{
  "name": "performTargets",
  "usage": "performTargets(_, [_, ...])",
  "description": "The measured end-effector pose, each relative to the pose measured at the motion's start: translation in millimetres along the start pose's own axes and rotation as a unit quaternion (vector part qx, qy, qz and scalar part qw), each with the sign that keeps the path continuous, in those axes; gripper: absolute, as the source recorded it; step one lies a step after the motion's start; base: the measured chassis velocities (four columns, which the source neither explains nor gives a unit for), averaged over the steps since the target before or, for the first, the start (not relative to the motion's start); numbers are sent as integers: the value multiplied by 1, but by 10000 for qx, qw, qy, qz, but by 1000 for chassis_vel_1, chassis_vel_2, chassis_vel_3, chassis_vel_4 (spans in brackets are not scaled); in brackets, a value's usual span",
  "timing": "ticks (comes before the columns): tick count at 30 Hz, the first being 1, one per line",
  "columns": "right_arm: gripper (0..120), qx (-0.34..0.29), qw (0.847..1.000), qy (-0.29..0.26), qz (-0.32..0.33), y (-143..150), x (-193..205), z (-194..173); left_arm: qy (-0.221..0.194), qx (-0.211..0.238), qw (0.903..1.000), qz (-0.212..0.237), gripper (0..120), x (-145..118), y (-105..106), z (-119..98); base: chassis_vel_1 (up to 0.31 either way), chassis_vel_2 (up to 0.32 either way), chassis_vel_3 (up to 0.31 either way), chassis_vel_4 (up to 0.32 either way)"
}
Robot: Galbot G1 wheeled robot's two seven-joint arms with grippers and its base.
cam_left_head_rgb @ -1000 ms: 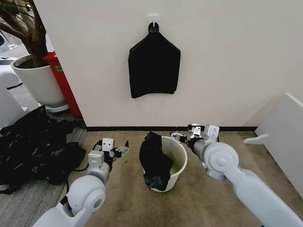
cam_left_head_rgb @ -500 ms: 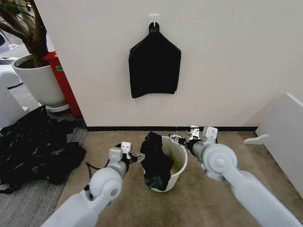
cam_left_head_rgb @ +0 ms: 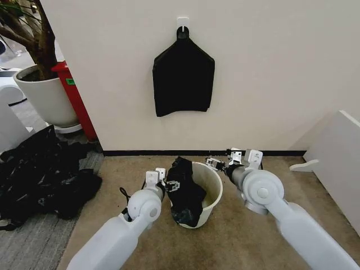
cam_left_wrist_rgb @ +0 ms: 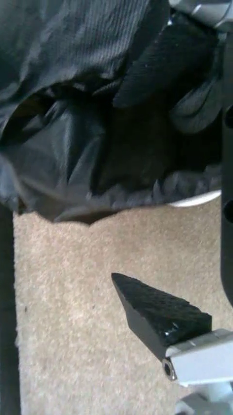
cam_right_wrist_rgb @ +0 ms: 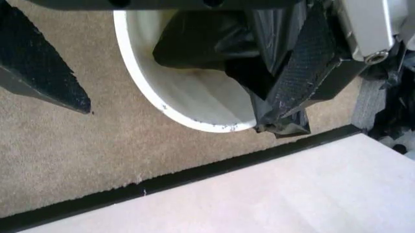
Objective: Place the garbage bag over the trash bin.
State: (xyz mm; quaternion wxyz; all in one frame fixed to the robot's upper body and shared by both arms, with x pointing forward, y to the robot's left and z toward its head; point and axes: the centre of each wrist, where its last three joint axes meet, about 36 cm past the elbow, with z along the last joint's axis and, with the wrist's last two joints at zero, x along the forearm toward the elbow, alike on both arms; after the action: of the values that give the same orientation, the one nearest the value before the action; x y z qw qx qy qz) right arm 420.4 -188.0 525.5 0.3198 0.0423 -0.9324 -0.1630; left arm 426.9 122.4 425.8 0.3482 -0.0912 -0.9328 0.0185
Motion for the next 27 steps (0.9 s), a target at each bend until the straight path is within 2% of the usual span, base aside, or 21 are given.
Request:
performTargets(14, [100, -45, 10000, -37, 37, 0, 1, 0, 267, 23, 9995, -154, 100, -19, -2, 4, 0, 0, 0, 0])
performTargets(27, [100, -71, 9999, -72, 36, 0, 2, 0, 413, 18, 9991, -33, 93, -33, -6, 8, 0, 0, 0, 0])
